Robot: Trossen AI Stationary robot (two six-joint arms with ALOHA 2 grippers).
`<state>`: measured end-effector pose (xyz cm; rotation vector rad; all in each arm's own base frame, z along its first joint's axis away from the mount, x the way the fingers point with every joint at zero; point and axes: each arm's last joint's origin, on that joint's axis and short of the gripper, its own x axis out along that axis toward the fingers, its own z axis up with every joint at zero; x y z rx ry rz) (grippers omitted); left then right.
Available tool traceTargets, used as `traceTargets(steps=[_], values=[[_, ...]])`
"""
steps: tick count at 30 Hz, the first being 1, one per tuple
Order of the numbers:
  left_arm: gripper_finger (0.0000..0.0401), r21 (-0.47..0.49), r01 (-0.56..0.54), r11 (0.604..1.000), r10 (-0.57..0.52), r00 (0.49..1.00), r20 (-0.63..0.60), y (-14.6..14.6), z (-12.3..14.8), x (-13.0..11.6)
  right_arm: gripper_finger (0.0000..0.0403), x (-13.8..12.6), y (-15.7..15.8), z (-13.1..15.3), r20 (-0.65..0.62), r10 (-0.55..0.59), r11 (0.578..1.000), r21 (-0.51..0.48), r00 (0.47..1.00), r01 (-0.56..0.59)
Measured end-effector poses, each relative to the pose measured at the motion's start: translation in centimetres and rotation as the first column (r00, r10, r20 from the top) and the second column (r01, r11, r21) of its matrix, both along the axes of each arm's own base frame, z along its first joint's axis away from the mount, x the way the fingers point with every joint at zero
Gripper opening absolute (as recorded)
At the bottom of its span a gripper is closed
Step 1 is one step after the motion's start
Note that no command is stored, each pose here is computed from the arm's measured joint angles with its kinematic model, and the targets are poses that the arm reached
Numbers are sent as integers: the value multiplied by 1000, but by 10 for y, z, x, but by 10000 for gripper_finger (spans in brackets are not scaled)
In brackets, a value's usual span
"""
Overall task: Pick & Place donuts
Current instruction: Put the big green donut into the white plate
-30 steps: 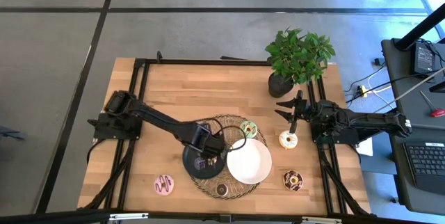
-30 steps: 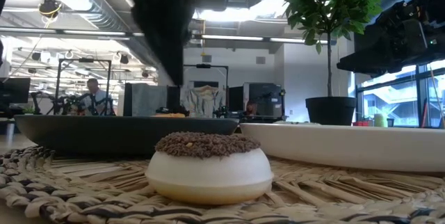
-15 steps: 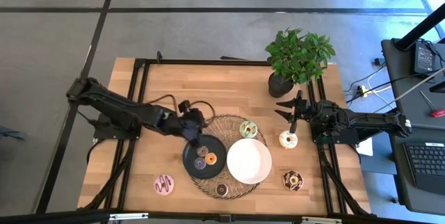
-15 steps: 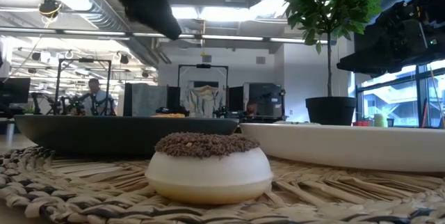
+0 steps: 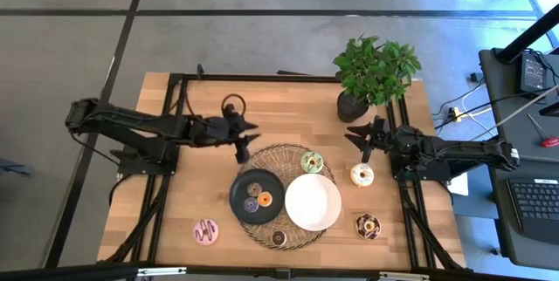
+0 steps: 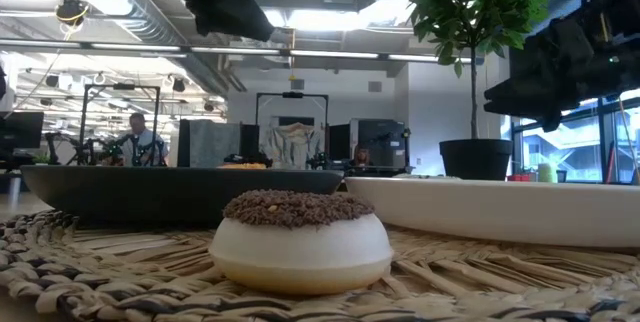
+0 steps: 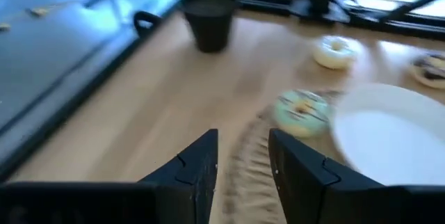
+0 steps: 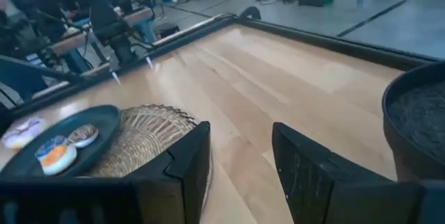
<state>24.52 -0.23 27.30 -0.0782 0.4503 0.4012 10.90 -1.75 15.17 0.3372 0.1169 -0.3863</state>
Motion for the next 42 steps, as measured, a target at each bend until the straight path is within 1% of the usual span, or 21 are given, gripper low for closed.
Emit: traceTargets(steps=[2, 5, 6, 8, 9, 10, 11, 12, 14, 15, 17, 18, 19, 20, 21, 26, 28, 30, 33, 37, 42], values=[[122, -14, -29, 999, 30, 999, 15, 3, 2, -1, 157, 1, 0, -2, -33, 6, 999, -35, 999, -7], [120, -38, -37, 999, 38, 999, 20, 5, 1, -1, 157, 3, 0, -5, -126, 20, 985, -168, 992, -41], [120, -49, -19, 999, 20, 1000, 18, 4, 0, 0, 157, 3, -1, -7, -158, 18, 977, -209, 987, -51], [121, -70, 73, 995, -73, 997, -4, 0, -4, 4, 157, 4, -1, -9, -211, 20, 960, -270, 977, -78], [121, -65, 140, 988, -141, 990, -5, -3, -6, 6, 157, 5, -1, -10, -228, 23, 952, -291, 973, -91], [122, -60, 220, 974, -219, 975, 27, -8, -8, 9, 157, 6, -1, -9, -230, 24, 949, -300, 973, -94], [123, -50, 295, 954, -290, 953, 89, -12, -9, 12, 157, 7, -1, -8, -207, 24, 951, -296, 978, -86], [123, -42, 367, 929, -356, 919, 169, -15, -9, 13, 157, 9, -1, -5, -180, 29, 957, -279, 983, -80], [125, -20, 512, 859, -482, 821, 304, -20, -8, 13, 157, 13, 0, 4, -156, 87, 965, -233, 984, -122], [125, -8, 569, 822, -531, 773, 346, -22, -9, 11, 157, 15, 2, 10, -158, 134, 963, -213, 978, -166], [125, 20, 643, 766, -595, 697, 399, -24, -14, 4, 157, 19, 4, 18, -181, 207, 957, -165, 961, -237], [124, 35, 662, 748, -613, 670, 418, -25, -16, 1, 157, 21, 5, 21, -197, 221, 958, -138, 955, -250], [124, 50, 670, 741, -622, 655, 430, -27, -19, -2, 157, 23, 6, 24, -217, 225, 959, -121, 950, -255], [123, 59, 669, 741, -623, 652, 432, -27, -23, -5, 157, 26, 6, 26, -235, 227, 960, -107, 945, -257], [122, 61, 657, 752, -613, 662, 432, -27, -28, -7, 157, 29, 6, 28, -256, 232, 960, -95, 939, -263], [121, 40, 528, 848, -489, 752, 443, -22, -40, -11, 157, 50, 10, 35, -342, 288, 946, -45, 895, -321], [122, 34, 482, 876, -448, 783, 431, -21, -43, -12, 157, 61, 10, 34, -367, 291, 947, -21, 883, -321], [123, 34, 446, 894, -416, 802, 429, -20, -44, -12, 157, 72, 10, 31, -403, 290, 949, 4, 868, -315], [121, 35, 422, 906, -394, 812, 431, -19, -43, -12, 157, 88, 10, 25, -465, 295, 947, 27, 835, -319], [118, 35, 421, 906, -393, 810, 435, -19, -43, -12, 157, 109, 12, 14, -534, 306, 943, 57, 788, -328], [120, 36, 416, 909, -389, 812, 436, -19, -43, -12, 157, 133, 15, 3, -588, 315, 942, 99, 745, -320]])
